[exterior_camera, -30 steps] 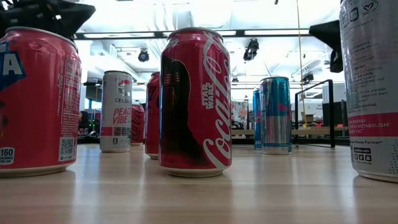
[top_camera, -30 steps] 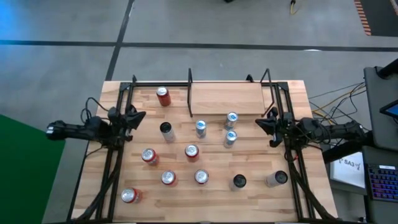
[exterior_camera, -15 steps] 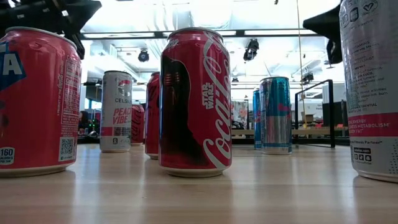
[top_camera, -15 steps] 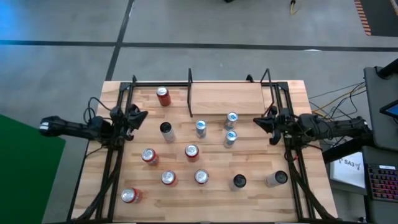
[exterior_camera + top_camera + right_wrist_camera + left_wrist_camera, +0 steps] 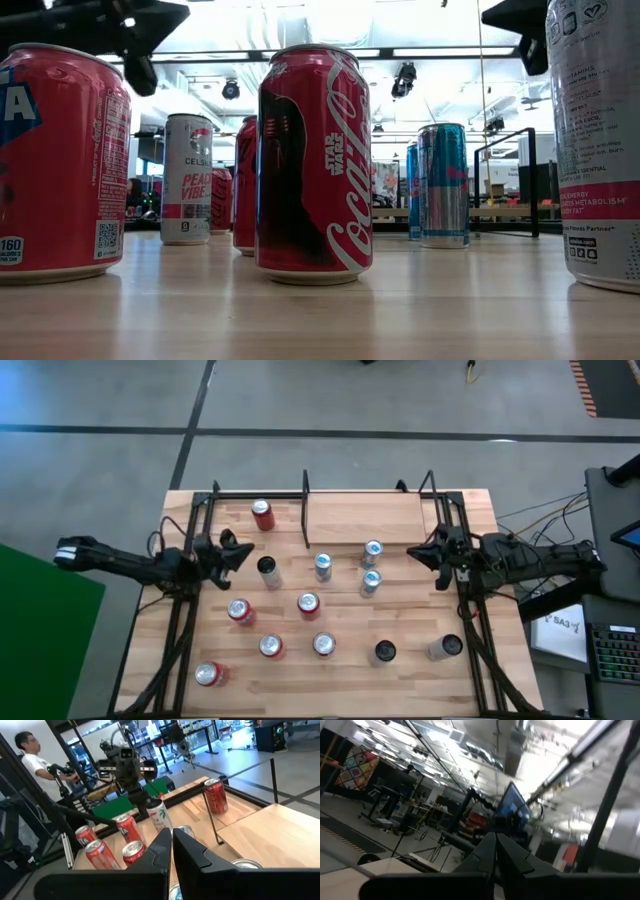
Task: Place canned beverage on shelf
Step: Put the white and blue soda can on the shelf
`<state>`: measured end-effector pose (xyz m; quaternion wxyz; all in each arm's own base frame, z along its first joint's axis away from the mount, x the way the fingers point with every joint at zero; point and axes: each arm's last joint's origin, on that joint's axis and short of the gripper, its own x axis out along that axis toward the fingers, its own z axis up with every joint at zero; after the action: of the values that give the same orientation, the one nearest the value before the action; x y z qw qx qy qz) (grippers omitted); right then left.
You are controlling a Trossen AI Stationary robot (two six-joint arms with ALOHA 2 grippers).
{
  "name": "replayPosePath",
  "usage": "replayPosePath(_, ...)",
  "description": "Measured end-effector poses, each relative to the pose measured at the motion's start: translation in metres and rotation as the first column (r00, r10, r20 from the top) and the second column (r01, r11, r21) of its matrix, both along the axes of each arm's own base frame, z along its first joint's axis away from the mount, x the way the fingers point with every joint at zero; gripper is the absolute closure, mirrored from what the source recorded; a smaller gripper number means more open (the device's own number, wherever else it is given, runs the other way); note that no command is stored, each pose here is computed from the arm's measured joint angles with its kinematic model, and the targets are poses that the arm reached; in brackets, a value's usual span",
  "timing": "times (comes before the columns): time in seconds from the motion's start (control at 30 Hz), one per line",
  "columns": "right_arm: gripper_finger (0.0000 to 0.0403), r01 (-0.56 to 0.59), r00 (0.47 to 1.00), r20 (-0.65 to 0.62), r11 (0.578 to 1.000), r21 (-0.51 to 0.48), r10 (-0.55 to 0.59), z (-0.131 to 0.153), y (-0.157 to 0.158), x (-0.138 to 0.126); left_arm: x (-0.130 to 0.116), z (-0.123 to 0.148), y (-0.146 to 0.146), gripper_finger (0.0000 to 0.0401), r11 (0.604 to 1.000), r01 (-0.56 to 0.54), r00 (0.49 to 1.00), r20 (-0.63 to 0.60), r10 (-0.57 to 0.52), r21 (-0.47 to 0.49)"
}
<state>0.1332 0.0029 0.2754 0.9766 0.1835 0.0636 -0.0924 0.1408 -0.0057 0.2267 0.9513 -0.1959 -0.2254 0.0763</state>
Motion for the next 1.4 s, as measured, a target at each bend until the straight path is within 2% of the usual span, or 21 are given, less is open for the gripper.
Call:
replayPosePath(0.17,0.0394,-0.003,0.997,-0.078,1.0,-0.002,0.003,0.002,0.001,0.008,0.017,0.01,-0.002,0.0401,0.994,-0.024,0.995,-0.091,0.034,0.109)
replayPosePath(0.3,0.0394,-0.076,0.992,-0.1,0.997,-0.006,0.075,0.004,0.003,0.013,0.029,0.016,-0.003,0.0401,0.98,-0.03,0.977,-0.202,0.07,0.196)
replayPosePath(0.47,0.0394,-0.18,0.975,-0.147,0.981,-0.076,0.167,0.0,0.006,0.017,0.042,0.016,-0.005,0.0401,0.967,0.022,0.897,-0.432,0.092,0.252)
replayPosePath(0.57,0.0394,-0.205,0.966,-0.188,0.971,-0.126,0.18,-0.003,0.006,0.02,0.049,0.021,-0.006,0.0401,0.963,0.046,0.854,-0.511,0.101,0.267)
replayPosePath(0.73,0.0394,-0.222,0.953,-0.243,0.964,-0.145,0.183,-0.01,0.007,0.028,0.059,0.03,-0.007,0.0401,0.942,0.068,0.825,-0.549,0.133,0.329)
replayPosePath(0.83,0.0394,-0.227,0.945,-0.271,0.963,-0.144,0.183,-0.015,0.007,0.033,0.062,0.027,-0.007,0.0401,0.91,0.088,0.798,-0.575,0.179,0.405)
replayPosePath(0.97,0.0394,-0.232,0.937,-0.299,0.962,-0.14,0.182,-0.019,0.007,0.037,0.063,0.026,-0.007,0.0401,0.888,0.093,0.799,-0.565,0.203,0.45)
replayPosePath(1.2,0.0394,-0.229,0.937,-0.297,0.964,-0.133,0.181,-0.019,0.007,0.038,0.058,0.029,-0.006,0.0401,0.907,0.075,0.816,-0.548,0.184,0.415)
replayPosePath(1.4,0.0394,-0.21,0.948,-0.278,0.962,-0.173,0.157,-0.004,0.004,0.044,0.052,0.036,-0.006,0.0401,0.944,0.045,0.847,-0.513,0.137,0.326)
